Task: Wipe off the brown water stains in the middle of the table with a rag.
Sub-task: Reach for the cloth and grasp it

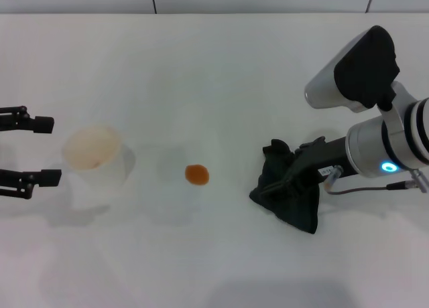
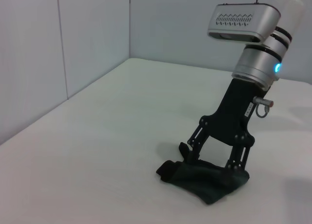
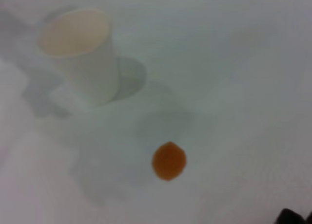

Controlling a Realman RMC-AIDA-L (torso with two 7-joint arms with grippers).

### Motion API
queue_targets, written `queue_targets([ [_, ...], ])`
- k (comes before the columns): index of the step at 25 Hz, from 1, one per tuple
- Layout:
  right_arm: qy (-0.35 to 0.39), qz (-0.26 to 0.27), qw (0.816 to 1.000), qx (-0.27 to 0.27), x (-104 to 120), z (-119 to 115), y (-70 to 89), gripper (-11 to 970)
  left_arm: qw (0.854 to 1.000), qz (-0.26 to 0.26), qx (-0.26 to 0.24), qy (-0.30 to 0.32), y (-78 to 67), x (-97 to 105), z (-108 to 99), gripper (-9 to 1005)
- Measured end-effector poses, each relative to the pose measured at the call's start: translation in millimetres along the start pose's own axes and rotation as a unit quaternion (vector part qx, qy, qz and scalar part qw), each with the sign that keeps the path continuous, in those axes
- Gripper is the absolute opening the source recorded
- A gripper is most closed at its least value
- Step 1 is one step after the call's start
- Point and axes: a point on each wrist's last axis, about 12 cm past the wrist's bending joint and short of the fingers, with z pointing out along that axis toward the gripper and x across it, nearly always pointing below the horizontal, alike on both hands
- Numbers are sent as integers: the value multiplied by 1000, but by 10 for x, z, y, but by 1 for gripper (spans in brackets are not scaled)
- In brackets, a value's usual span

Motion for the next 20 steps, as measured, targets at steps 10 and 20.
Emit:
queue_targets([
  [10, 11, 8, 1000, 23, 37, 3, -76, 841, 1000, 0, 0, -1, 0, 2, 10, 881],
  [20, 12, 24, 999, 25, 71, -11, -111, 842, 1000, 6, -2, -3, -20, 29, 13, 880],
])
